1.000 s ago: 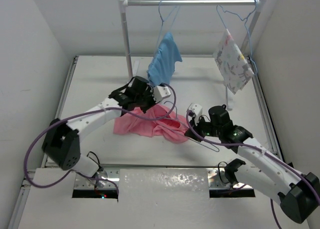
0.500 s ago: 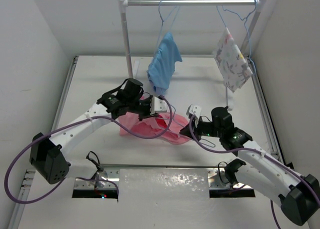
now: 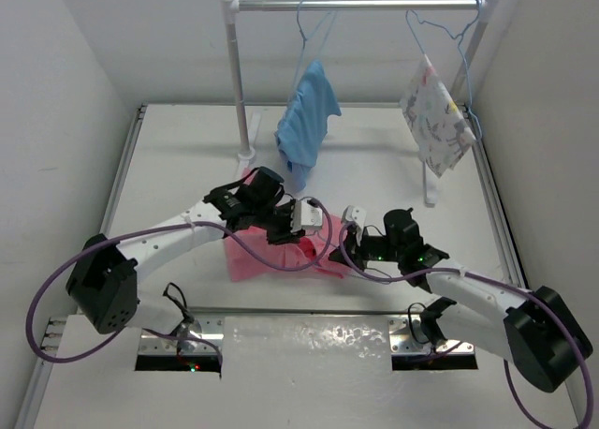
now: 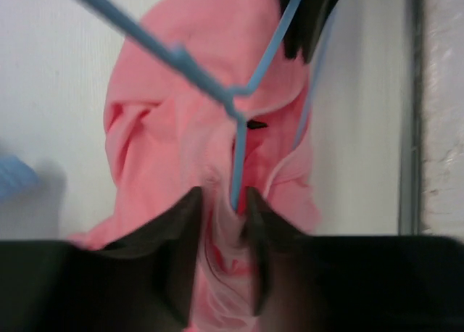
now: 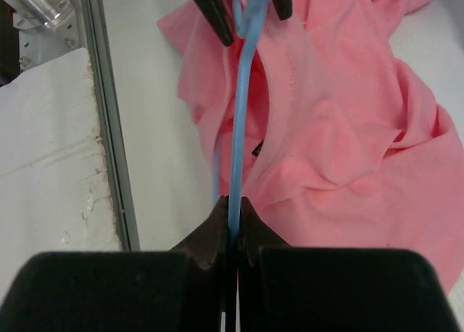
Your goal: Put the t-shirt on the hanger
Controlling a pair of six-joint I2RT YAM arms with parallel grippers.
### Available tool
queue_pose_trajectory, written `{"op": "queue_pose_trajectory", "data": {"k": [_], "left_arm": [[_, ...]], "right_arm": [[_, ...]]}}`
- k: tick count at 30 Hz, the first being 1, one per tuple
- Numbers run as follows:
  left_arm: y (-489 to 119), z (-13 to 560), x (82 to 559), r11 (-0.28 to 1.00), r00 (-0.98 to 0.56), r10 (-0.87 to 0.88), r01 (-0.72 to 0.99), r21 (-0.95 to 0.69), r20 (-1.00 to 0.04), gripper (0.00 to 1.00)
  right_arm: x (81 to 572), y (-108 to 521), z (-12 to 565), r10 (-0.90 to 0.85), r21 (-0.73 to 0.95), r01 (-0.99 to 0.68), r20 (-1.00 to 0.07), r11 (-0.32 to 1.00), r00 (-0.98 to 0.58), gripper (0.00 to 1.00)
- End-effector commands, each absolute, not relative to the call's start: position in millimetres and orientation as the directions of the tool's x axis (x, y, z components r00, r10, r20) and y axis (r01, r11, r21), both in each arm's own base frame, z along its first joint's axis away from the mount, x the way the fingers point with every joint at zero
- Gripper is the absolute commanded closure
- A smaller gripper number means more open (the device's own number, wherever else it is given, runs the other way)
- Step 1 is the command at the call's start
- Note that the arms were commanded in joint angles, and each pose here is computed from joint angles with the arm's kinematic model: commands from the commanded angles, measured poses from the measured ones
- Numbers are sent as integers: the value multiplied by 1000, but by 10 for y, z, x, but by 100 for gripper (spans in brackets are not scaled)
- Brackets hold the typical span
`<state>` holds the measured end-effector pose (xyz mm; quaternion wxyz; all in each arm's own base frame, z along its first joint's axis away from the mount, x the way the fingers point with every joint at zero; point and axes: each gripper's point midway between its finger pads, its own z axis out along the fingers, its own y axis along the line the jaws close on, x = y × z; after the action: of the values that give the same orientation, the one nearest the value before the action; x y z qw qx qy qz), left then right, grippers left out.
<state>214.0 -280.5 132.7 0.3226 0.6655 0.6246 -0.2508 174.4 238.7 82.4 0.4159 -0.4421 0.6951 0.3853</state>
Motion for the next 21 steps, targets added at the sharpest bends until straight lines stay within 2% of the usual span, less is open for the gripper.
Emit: {"op": "queue_pose_trajectory", "data": {"k": [1, 2, 3, 7, 10, 14, 18, 21], "left_arm": [[-2720, 1249, 2389, 89, 43, 678, 986, 140, -734, 66], [-2634, 1225, 2461, 116, 22, 684, 984, 138, -729, 56], [-2629, 1225, 2458, 115, 21, 686, 984, 137, -728, 56], [-2469, 1312, 2512, 145, 7, 691, 978, 149, -723, 40], [-2373, 1456, 2457, 133, 44, 683, 974, 183, -729, 36], [-2429, 1738, 2291, 78, 108, 610, 978, 195, -785, 18], [-2481, 1989, 2250, 54, 132, 574, 979, 199, -808, 16], [-2357, 1903, 2331, 69, 150, 628, 967, 247, -763, 17]], "right_arm": [[1827, 2531, 1051, -189, 122, -953, -966, 276, -179, 100], [1840, 2529, 985, -194, 134, -949, -961, 285, -194, 100], [1831, 2526, 973, -194, 142, -947, -960, 287, -203, 100], [1852, 2533, 882, -197, 158, -942, -955, 296, -222, 100], [1863, 2533, 862, -205, 159, -941, -952, 298, -226, 100], [1896, 2522, 826, -234, 152, -939, -945, 308, -229, 100], [1895, 2525, 794, -241, 166, -937, -939, 309, -246, 100], [1906, 2532, 795, -243, 176, -934, -935, 312, -257, 100]]}}
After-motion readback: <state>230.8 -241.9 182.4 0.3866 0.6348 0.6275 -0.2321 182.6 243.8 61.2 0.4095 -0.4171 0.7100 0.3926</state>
